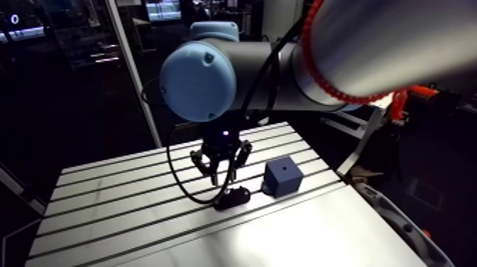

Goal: Pick up the M10 bolt and insert it into the hole until fully seated.

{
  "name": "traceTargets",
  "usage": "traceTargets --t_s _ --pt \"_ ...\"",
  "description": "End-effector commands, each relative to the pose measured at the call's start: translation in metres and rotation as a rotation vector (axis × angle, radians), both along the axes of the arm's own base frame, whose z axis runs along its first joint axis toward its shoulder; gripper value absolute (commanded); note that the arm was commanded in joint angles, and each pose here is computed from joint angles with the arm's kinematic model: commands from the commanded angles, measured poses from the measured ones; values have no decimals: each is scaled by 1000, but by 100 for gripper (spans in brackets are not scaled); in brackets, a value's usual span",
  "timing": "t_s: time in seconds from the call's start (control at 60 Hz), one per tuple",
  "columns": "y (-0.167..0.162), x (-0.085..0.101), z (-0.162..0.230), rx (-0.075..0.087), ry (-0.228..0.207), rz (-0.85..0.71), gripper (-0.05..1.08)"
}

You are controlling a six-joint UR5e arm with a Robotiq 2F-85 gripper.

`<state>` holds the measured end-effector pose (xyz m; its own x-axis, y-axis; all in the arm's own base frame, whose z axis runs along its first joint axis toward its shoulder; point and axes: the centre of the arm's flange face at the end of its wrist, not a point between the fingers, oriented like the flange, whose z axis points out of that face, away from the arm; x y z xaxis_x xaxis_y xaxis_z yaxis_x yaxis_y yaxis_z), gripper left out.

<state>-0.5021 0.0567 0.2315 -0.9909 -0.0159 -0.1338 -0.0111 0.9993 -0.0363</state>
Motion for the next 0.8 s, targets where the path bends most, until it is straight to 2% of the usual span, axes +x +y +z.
traceTargets --t_s 0.017,0.133,0.8 --pt "0 1 -1 0 -1 -1 54" --pt "0 0 -1 8 17 2 54" --pt "3 10 -8 10 25 -9 54"
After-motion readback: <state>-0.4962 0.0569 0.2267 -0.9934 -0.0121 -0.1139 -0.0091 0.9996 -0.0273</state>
